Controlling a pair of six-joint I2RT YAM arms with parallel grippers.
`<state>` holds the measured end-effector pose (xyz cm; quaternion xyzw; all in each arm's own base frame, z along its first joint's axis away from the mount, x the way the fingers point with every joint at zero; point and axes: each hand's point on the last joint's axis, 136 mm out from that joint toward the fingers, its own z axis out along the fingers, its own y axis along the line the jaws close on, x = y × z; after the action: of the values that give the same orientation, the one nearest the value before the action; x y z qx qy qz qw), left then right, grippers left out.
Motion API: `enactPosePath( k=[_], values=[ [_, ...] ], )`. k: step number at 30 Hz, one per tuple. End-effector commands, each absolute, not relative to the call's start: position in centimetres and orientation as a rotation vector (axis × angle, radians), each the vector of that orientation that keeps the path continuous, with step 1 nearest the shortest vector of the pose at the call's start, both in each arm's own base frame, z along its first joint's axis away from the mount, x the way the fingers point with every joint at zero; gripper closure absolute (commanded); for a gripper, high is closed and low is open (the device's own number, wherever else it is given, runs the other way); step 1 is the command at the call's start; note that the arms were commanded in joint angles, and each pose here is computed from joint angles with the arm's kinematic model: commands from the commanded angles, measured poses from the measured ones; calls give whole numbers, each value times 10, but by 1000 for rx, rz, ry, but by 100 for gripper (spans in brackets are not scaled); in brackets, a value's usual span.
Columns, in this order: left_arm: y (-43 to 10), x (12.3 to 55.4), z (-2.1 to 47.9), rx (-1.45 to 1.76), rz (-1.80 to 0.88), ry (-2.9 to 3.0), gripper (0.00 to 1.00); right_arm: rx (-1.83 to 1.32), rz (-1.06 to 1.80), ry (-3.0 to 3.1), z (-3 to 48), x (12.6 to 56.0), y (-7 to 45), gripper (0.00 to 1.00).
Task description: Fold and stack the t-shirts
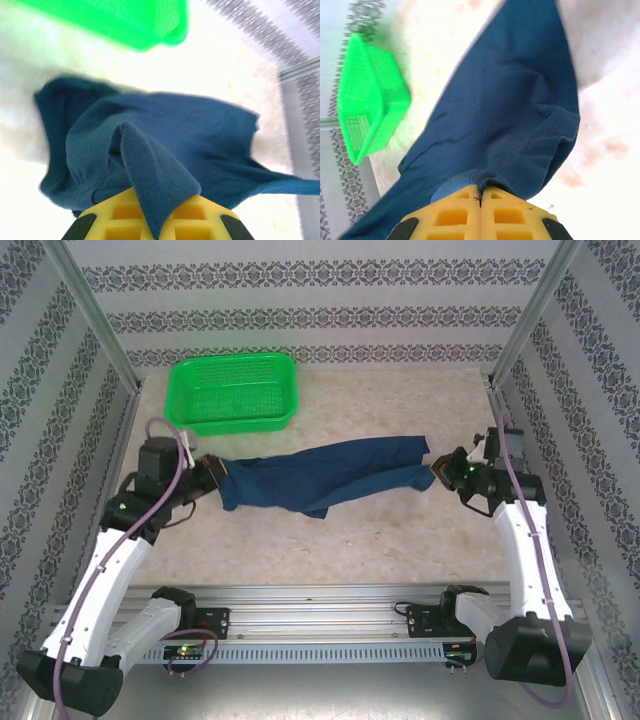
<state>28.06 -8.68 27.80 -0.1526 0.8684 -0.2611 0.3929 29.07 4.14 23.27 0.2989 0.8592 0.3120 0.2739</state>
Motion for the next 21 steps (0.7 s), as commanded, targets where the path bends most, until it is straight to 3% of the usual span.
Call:
enactPosePath(
  k=[1, 7, 14, 21],
  values=[
    [-82, 290, 348, -288, -622, 2066, 100, 605, 730, 2245, 283, 289, 36, 100],
    [-67, 302, 469, -200, -530, 1843, 100, 410, 746, 1907, 428, 297, 32, 100],
    [-60, 306, 602, -82, -445, 1584, 100, 300, 798, 1628, 563, 296, 29, 100],
    [-70, 293, 670, 2, -513, 1370, 100, 270, 849, 1543, 612, 289, 30, 100]
  ],
)
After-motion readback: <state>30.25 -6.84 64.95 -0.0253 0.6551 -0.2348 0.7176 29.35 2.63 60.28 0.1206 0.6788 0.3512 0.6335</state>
